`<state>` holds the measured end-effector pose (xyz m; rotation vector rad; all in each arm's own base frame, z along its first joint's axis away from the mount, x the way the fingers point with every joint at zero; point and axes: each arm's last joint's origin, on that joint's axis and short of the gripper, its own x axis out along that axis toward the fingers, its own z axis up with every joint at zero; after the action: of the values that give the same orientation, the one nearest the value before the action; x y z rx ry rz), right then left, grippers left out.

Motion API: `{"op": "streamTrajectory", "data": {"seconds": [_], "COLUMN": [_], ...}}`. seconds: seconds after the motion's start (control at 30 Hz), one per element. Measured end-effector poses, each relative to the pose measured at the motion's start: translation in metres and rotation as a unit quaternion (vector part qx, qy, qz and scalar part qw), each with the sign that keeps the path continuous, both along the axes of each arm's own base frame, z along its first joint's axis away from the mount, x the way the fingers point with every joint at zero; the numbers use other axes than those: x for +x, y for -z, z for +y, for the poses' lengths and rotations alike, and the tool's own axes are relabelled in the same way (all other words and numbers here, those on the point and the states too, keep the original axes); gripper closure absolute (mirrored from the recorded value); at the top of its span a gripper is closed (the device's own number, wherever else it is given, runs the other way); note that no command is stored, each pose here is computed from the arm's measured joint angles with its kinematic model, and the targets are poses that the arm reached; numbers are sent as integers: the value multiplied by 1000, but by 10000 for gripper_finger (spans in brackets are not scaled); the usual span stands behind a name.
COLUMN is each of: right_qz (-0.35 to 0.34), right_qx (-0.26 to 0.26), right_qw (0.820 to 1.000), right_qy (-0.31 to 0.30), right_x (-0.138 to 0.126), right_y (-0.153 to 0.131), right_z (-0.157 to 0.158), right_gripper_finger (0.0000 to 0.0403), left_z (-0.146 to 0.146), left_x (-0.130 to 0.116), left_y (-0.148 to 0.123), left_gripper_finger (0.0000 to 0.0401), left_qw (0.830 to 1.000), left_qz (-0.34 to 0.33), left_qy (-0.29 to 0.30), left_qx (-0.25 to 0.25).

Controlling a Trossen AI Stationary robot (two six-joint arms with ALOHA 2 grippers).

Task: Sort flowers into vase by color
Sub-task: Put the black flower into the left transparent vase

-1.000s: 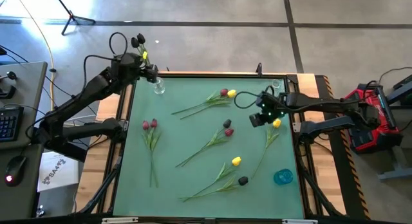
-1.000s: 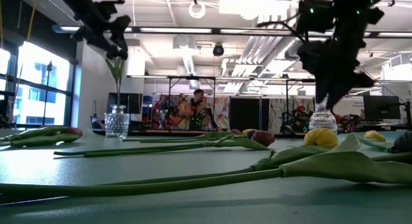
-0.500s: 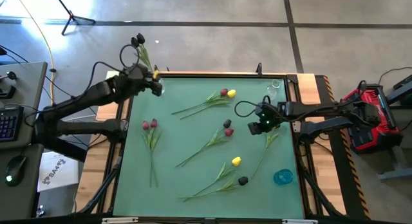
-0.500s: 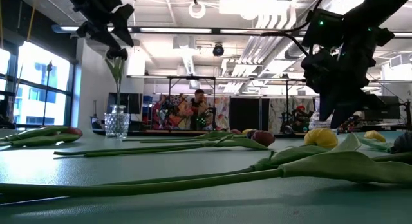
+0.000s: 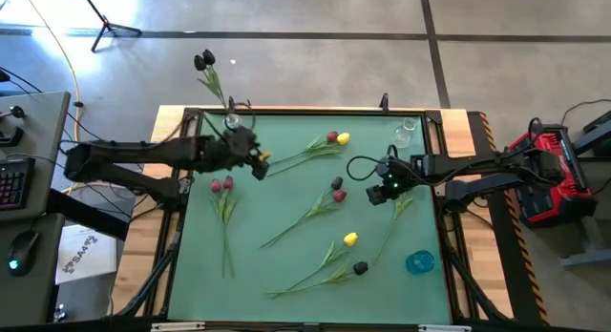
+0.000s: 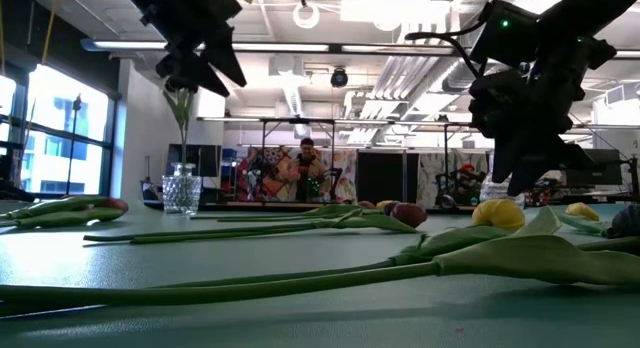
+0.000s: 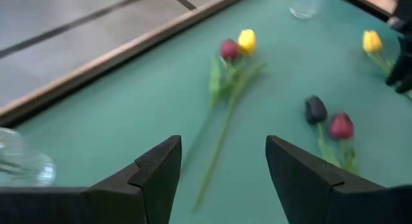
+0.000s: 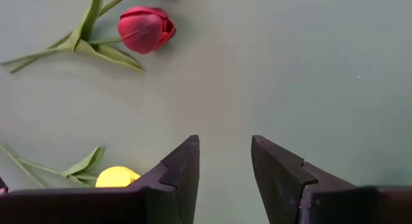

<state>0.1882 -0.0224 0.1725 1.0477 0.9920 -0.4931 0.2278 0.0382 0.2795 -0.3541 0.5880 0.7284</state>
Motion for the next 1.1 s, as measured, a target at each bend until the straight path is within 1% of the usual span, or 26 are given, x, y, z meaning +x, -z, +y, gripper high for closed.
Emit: {"op": "streamTrajectory", "data": {"seconds": [0.17,0.33,0.4,0.47,0.6,0.83,0.9,1.0,1.1], "right_qz": [-1,-1,-1,-1,1,1,0,-1,-6], "right_qx": [-1,-3,-3,-3,-1,1,4,8,14], "right_qw": [1000,1000,999,999,999,999,999,999,999], "right_qy": [-16,-30,-35,-37,-40,-40,-42,-44,-47], "right_x": [1,1,1,1,1,1,1,1,1], "right_y": [0,0,0,0,0,0,0,0,-1], "right_z": [5,10,11,12,12,12,12,13,13], "right_gripper_finger": [273,273,273,273,273,273,273,273,273], "left_z": [-14,-27,-31,-35,-40,-49,-53,-59,-63], "left_x": [18,30,35,39,44,54,58,68,79], "left_y": [15,25,28,32,38,46,51,59,67], "left_gripper_finger": [190,190,190,190,190,190,190,190,190], "left_qw": [1000,999,998,997,996,994,992,986,978], "left_qz": [3,0,-3,0,0,-5,2,2,-10], "left_qy": [13,23,36,49,53,74,93,142,177], "left_qx": [-20,-38,-46,-55,-69,-82,-85,-93,-105]}}
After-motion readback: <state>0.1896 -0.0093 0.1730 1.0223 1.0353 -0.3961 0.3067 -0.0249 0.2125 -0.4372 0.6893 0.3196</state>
